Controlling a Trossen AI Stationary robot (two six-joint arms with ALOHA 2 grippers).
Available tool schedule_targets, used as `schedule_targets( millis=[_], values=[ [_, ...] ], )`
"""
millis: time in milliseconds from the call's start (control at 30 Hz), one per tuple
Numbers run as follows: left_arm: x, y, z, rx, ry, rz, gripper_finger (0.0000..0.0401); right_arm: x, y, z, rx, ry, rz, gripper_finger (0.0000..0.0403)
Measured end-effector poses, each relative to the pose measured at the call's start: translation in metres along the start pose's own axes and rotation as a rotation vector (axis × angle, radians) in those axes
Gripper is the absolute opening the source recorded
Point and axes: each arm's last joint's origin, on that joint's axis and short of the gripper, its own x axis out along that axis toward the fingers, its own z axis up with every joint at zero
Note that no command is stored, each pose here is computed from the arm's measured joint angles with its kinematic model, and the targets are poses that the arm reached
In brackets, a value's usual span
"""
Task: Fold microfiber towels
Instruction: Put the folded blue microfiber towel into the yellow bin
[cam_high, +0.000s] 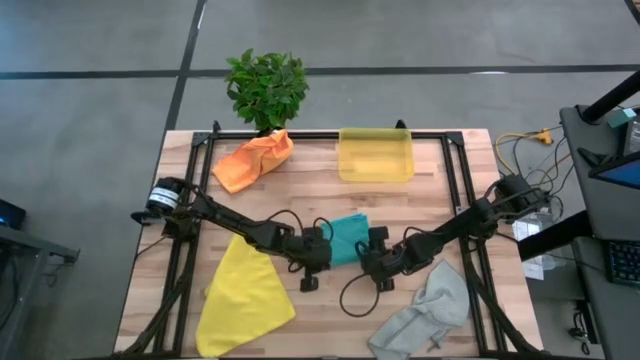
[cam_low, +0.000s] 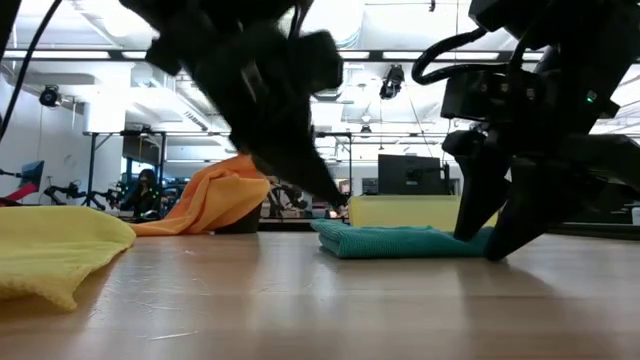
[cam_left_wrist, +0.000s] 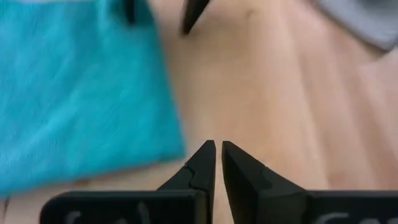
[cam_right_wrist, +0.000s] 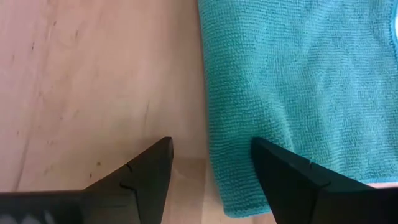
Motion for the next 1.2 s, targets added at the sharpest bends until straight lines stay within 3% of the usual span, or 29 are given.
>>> schedule_targets(
  millis=[200, 633, 967, 1200],
  values=[
    [-0.003, -0.008, 0.013, 0.110, -0.050, 0.044, 0.0015, 0.003, -0.004, -0.002, 0.038, 0.013, 0.004, 0.0174],
    [0.008, -0.007, 0.010, 0.192, -0.088, 0.042, 0.0026, 0.014, -0.006, -0.004, 0.107, 0.005, -0.026, 0.0017],
    [0.037, 0.001, -0.013, 0.266, 0.003, 0.161, 0.0130, 0.009, -0.010, 0.008, 0.207, -0.003, 0.046, 0.0009],
    [0.028, 0.001, -0.007, 0.279, -0.014, 0.249, 0.0194, 0.006, -0.019, 0.016, 0.317, -0.013, 0.197, 0.0009]
  ],
)
